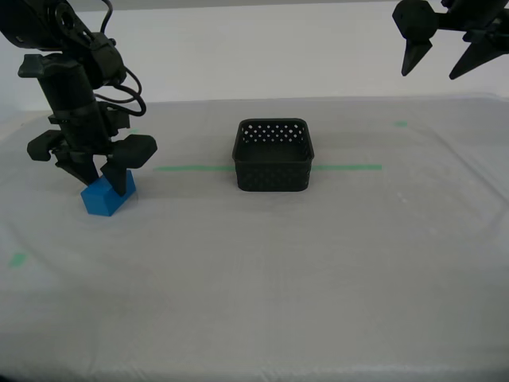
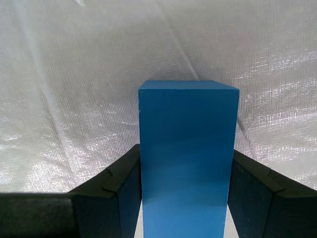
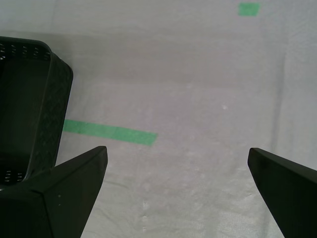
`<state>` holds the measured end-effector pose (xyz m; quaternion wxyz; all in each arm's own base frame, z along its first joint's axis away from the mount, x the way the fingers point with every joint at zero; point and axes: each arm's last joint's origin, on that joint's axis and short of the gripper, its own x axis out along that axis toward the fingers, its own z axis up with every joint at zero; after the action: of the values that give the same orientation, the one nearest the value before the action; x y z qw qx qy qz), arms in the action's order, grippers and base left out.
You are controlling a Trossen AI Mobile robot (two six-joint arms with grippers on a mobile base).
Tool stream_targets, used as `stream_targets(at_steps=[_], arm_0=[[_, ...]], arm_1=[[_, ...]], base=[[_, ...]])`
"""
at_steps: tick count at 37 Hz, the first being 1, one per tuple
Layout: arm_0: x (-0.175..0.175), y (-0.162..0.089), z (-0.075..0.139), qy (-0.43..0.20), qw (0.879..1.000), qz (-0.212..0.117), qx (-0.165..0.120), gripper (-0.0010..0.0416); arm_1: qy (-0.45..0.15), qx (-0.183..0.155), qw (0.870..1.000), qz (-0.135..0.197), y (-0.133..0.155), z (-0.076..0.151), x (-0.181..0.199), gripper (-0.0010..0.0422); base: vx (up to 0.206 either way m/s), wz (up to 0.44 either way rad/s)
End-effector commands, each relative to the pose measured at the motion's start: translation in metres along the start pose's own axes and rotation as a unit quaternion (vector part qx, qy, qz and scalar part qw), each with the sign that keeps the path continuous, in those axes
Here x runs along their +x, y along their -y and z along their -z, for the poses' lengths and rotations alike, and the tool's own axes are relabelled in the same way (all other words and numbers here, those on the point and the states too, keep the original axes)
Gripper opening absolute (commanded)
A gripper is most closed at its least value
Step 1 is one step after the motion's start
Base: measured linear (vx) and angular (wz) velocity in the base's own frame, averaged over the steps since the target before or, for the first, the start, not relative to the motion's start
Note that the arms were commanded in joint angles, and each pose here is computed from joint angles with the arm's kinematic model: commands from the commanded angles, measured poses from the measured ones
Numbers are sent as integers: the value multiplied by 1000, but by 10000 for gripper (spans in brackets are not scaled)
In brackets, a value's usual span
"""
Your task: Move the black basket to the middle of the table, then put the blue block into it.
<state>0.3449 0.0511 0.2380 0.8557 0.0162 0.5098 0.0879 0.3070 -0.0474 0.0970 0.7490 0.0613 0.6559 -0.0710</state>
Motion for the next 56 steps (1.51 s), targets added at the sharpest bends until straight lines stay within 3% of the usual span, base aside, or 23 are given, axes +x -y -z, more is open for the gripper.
stream_targets(at_steps=[1,30,56], arm_0=[[0,0,0,1,1000,-1,0,399],[0,0,0,1,1000,-1,0,398],[0,0,0,1,1000,-1,0,398]], arm_1=[[0,-11,1000,2,0,0,0,5],[4,-31,1000,2,3,1,-9,-1],[122,-78,989,16,13,9,-118,-1]], base=[[0,0],[0,0],[0,0]])
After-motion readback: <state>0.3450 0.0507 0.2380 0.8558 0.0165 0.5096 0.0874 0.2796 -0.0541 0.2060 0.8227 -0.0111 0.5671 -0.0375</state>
